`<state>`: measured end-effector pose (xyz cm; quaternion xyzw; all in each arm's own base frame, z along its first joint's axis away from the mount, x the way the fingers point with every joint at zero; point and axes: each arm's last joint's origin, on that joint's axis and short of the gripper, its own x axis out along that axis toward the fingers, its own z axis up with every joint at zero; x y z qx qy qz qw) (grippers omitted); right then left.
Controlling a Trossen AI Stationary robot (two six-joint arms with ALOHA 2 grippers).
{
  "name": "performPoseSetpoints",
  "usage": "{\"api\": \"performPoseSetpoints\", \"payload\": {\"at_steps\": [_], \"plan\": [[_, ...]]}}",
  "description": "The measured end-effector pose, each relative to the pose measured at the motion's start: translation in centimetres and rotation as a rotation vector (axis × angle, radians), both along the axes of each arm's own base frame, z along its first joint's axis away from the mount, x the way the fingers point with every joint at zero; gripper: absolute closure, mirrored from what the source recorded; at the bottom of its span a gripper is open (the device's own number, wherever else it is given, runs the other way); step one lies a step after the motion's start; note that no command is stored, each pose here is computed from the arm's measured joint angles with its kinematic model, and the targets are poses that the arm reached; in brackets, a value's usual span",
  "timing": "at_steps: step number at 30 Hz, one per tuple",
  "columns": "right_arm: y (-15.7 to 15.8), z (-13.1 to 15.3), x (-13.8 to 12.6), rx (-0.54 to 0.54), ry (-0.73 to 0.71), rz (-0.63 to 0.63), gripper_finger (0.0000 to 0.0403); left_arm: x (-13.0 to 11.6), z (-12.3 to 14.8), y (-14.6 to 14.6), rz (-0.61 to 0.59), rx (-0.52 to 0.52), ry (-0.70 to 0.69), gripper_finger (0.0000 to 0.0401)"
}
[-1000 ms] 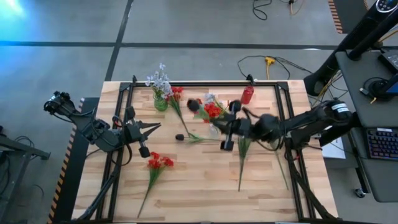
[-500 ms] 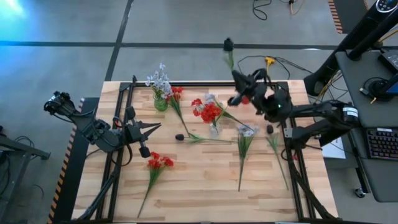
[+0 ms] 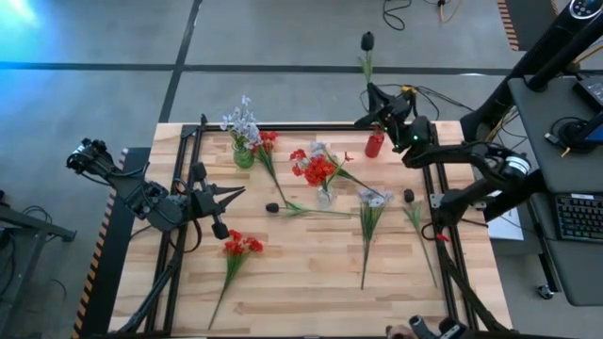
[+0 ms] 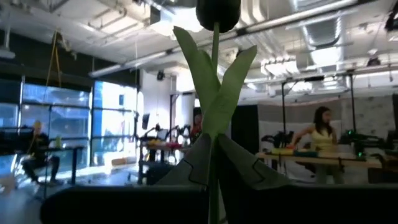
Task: Sort flowers into vase by color
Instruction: Put the left black flower into the red vase
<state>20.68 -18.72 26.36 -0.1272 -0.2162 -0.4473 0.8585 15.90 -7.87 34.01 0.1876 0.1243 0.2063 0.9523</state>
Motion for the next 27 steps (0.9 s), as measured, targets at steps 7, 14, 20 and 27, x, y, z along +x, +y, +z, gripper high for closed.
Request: {"api": "performPoseSetpoints", "payload": {"at_steps": [7,14,20,27], "plan": [[-1.4,-1.9,-0.4,-0.034,-0.027,-0.045,0.0391,0.0,0.0,0.0,0.0,0.005,0.002,0.0401],[-1.6,-2.3,-0.4,-0.062,0.028,-0.082,0.0391,0.0,0.0,0.0,-0.001,0.011,0.005,0.0401],[-2.3,-2.7,-0.8,-0.048,0.044,-0.109,0.0391,0.0,0.0,0.0,-0.002,0.02,0.01,0.0401],[-3.5,-4.5,-0.6,0.019,0.071,-0.113,0.0391,0.0,0.0,0.0,-0.002,0.02,0.01,0.0401]]}}
